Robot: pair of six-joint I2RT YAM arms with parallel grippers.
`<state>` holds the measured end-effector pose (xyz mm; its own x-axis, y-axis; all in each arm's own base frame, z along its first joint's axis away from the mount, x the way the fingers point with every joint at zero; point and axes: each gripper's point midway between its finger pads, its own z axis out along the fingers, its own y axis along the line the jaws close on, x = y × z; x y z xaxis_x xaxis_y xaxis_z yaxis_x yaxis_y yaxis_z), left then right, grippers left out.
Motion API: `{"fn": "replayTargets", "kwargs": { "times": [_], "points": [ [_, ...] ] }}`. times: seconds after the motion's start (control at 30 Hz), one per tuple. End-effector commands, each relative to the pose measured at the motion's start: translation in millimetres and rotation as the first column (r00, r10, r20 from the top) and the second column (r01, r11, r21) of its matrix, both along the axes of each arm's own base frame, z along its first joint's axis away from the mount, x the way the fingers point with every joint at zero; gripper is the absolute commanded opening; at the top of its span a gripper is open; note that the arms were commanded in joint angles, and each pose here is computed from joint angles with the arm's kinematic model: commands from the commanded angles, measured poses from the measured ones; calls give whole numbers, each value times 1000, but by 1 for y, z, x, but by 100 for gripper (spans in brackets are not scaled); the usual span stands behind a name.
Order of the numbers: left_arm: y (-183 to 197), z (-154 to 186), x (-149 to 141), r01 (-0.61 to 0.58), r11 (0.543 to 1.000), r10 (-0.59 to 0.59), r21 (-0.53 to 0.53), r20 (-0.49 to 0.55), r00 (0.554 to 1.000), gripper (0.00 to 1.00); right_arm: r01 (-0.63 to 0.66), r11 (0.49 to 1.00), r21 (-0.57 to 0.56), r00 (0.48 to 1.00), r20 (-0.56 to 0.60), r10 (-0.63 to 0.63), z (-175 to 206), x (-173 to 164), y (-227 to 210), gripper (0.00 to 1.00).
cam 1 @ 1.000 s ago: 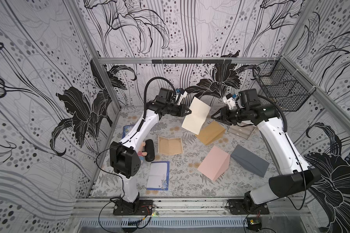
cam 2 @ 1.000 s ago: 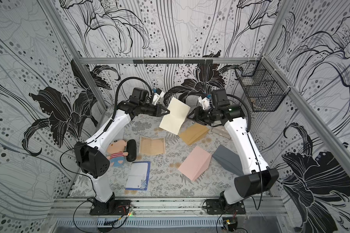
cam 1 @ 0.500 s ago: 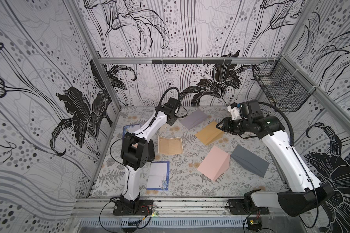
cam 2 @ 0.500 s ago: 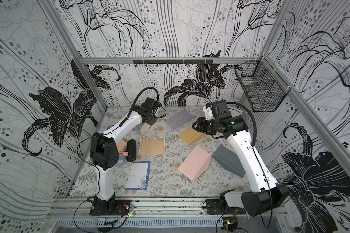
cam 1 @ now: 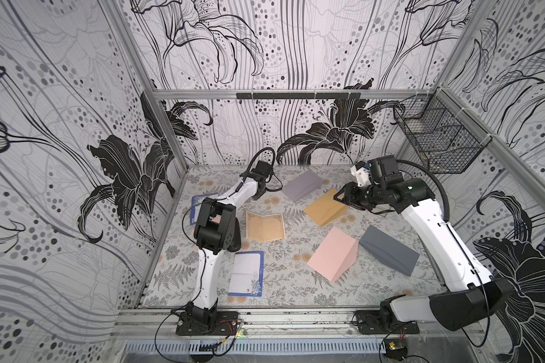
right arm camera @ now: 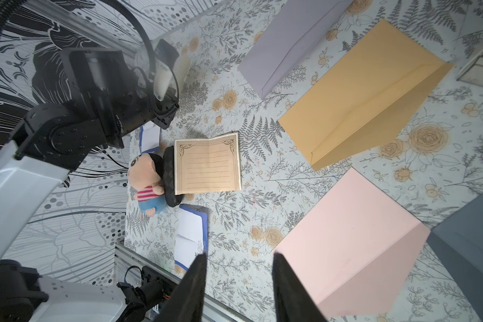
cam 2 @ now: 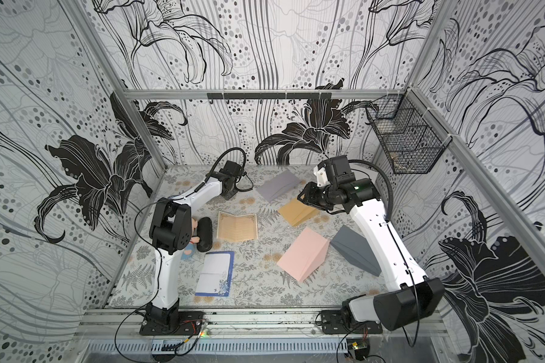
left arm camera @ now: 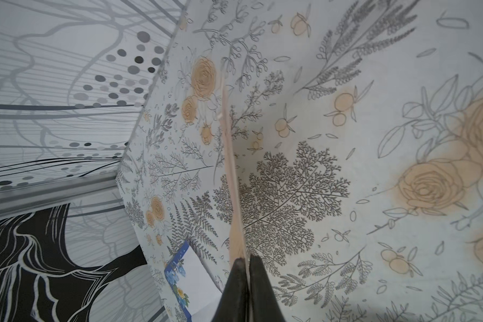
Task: Take the letter paper out of the envelope
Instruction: Place the letter paper at the center of the board.
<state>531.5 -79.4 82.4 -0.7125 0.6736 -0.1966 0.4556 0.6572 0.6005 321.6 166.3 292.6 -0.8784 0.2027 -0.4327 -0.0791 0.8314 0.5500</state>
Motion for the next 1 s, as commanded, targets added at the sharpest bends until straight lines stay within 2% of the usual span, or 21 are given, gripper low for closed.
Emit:
{"fn": "replayTargets", "kwargs": {
  "times": [0.0,0.17,0.37,0.43,0.57,0.83,0.97],
  "points": [
    [-12,-10,1,59,998,-58,-35,8,998,9,-4,1000,29,1000,-9,4,-2,5,8,41],
    [-16,-27,-14,81,994,-84,-73,-40,996,9,5,999,45,1000,-22,-4,-6,12,11,41],
    [-18,-33,-28,91,992,-96,-87,-50,994,17,10,999,53,1000,-28,-8,-10,16,13,41],
    [-18,-34,-31,93,992,-98,-87,-51,994,22,12,998,58,999,-33,-10,-12,17,14,41],
    [-17,-31,-32,90,992,-93,-85,-40,995,39,10,998,69,999,-41,-7,-14,18,17,41],
    [-15,-12,-33,62,995,-61,-76,18,998,51,19,997,68,999,-42,-17,-15,18,16,43],
    [-19,4,-32,57,995,-53,-85,55,997,54,39,997,63,999,-33,-37,-16,16,12,48]
  ]
}}
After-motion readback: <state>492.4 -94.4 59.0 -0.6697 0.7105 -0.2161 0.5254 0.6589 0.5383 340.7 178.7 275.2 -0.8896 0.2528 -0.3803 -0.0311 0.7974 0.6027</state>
